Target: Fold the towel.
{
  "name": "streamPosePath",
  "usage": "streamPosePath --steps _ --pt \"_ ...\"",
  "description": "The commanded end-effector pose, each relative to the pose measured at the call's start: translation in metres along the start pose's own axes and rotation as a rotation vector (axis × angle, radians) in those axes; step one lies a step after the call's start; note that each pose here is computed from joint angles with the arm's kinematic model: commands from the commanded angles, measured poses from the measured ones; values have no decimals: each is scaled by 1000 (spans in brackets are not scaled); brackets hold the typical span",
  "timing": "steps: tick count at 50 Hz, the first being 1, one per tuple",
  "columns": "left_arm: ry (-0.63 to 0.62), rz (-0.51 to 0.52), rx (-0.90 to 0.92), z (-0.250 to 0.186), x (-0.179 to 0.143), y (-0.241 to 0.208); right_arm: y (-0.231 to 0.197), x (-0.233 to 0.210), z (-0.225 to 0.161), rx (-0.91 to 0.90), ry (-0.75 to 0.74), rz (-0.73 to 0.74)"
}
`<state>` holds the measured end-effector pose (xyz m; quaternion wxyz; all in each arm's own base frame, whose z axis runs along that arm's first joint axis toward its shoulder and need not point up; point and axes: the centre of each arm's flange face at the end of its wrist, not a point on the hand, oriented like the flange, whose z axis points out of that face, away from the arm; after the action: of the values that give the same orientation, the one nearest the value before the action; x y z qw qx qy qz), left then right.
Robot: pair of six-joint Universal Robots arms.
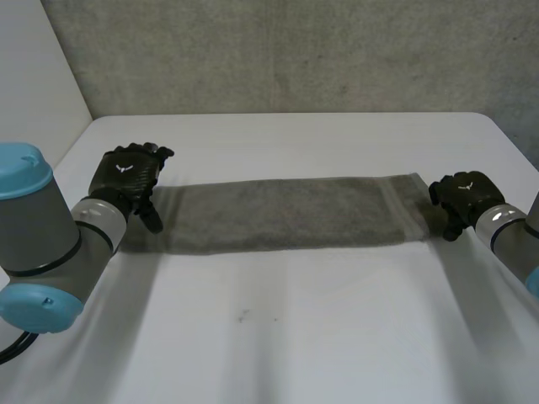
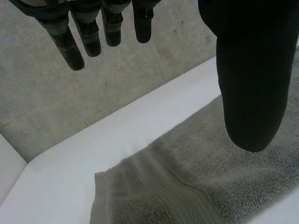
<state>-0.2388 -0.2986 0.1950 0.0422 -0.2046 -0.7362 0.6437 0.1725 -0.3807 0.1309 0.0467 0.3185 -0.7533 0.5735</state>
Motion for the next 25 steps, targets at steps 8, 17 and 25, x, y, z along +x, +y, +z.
streamPosePath --steps 8,17,25 --pt "2 6 -19 -2 1 7 15 3 12 -11 -18 -4" --pt "0 6 -25 -4 0 8 20 51 15 -50 140 -58" --pt "1 6 -28 -5 1 9 23 123 6 -177 425 -193"
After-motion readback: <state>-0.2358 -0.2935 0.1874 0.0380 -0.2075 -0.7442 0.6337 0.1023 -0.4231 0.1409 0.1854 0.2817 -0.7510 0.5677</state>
